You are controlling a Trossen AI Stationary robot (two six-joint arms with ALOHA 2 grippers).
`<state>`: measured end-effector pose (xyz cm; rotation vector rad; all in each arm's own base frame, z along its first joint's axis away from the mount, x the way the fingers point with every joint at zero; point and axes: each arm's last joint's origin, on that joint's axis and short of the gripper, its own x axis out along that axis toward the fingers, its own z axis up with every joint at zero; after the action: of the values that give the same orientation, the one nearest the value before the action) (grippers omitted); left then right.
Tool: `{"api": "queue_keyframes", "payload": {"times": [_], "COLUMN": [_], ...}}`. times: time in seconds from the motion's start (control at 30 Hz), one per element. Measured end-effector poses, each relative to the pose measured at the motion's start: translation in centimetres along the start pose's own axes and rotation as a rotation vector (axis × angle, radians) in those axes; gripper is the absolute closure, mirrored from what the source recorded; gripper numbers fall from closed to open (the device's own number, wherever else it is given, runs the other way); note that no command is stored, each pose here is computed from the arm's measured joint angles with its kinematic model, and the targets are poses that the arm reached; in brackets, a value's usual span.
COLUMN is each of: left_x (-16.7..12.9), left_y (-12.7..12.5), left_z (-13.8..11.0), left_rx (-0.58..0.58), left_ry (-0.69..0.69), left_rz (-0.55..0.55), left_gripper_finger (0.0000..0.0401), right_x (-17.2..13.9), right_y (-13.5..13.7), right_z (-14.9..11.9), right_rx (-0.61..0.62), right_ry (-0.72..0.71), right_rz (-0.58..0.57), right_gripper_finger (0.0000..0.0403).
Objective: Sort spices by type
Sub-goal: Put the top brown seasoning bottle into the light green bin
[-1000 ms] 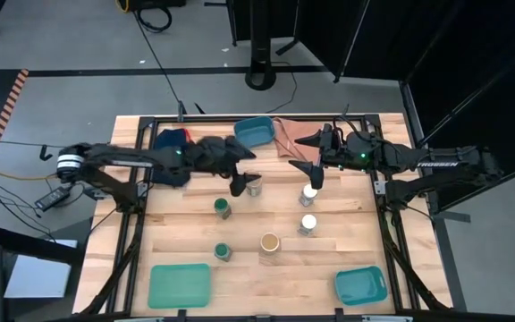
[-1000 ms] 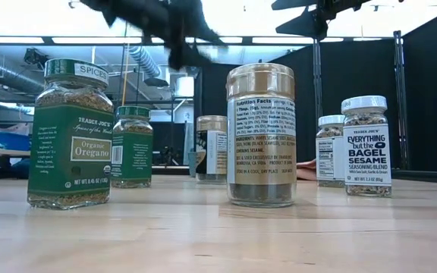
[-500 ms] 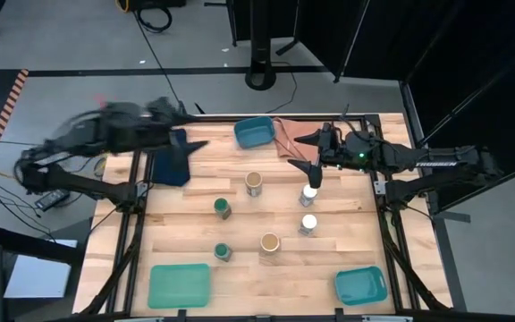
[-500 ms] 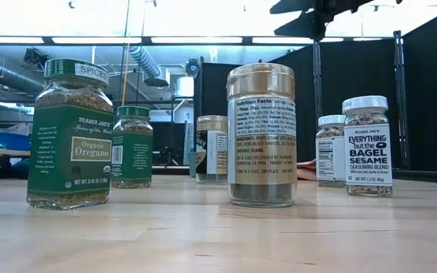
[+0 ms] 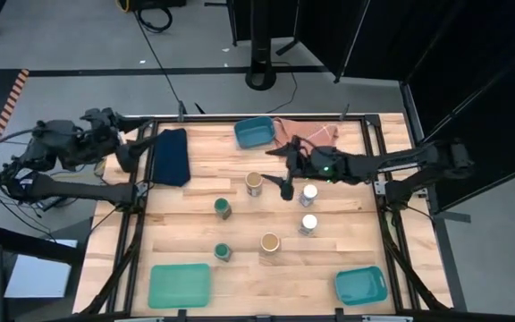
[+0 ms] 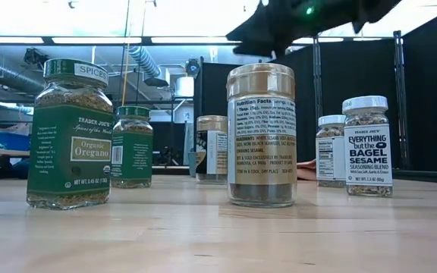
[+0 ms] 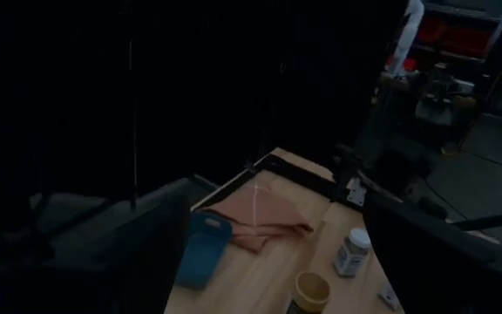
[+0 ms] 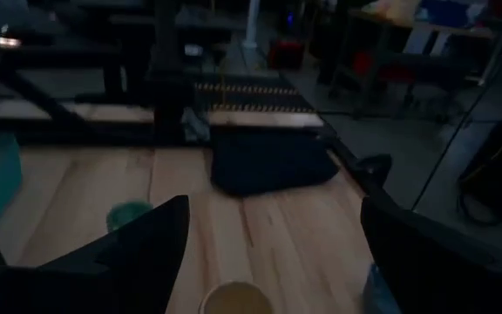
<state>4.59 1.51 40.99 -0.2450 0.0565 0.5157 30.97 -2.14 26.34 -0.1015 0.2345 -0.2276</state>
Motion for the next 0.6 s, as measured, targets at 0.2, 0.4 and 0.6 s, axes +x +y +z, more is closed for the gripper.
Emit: {"api": "queue_keyframes", "payload": {"times": [0.2,0.4,0.6], "left_x": [0.8,1.9,2.1], "left_y": [0.2,-0.1,-0.1], "left_z": [-2.1,-3.2,-3.5], "left_rx": [-0.044,-0.040,-0.034], "left_ry": [0.012,0.014,0.027], "left_rz": [0.003,0.001,0.005], "left_gripper_finger": [0.0054,0.0054,0.0054], "right_x": [2.8,5.7,7.2], "right_y": [1.0,1.8,2.2], "right_z": [-1.3,-2.0,-3.3], "right_rx": [-0.022,-0.045,-0.028], "right_ry": [0.066,0.111,0.193], "right_rz": [0.021,0.032,0.036], "right_gripper_finger": [0.0057,0.0057,0.0057]}}
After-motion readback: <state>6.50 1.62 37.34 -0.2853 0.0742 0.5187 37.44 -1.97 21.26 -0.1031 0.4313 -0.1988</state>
